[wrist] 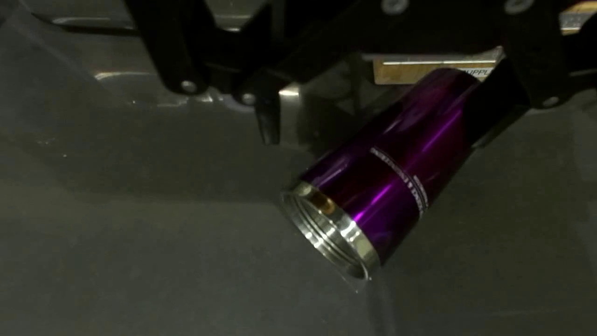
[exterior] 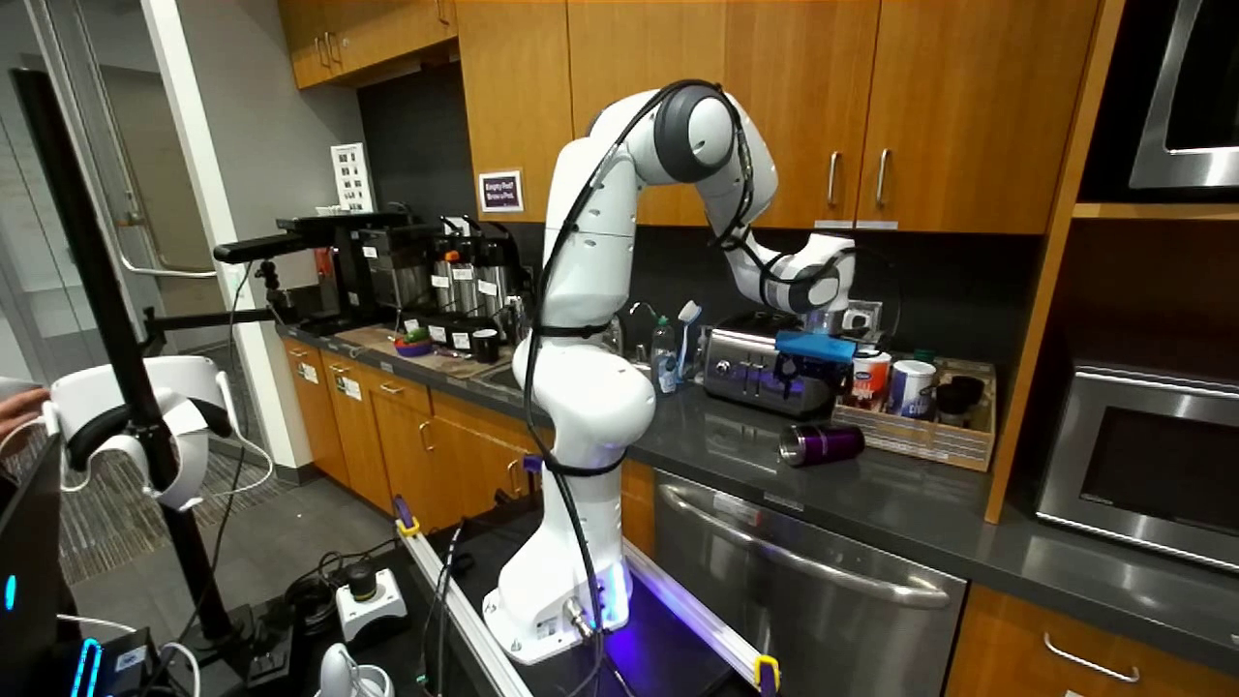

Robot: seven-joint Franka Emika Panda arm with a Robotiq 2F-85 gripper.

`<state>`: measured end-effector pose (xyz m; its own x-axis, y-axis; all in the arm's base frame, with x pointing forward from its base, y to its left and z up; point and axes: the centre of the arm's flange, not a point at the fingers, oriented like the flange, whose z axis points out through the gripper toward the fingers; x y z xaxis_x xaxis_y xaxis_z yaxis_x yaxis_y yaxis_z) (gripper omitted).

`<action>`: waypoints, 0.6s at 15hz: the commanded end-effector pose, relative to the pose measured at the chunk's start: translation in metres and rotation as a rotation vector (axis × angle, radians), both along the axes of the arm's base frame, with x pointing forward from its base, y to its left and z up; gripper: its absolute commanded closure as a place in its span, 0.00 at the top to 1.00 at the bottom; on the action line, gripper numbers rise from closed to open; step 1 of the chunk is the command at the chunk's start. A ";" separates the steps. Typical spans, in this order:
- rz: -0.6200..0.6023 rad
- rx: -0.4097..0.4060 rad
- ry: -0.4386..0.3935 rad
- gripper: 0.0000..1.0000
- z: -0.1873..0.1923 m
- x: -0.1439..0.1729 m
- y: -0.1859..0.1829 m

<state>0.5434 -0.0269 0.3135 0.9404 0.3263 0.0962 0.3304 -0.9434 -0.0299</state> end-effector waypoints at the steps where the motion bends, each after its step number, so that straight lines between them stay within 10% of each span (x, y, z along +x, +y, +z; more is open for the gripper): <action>1: -0.115 0.007 -0.120 1.00 0.012 -0.022 0.014; 9: -0.179 0.177 0.212 1.00 -0.006 -0.009 -0.009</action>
<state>0.5281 -0.0230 0.3064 0.9827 0.1853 0.0006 0.1830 -0.9700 -0.1603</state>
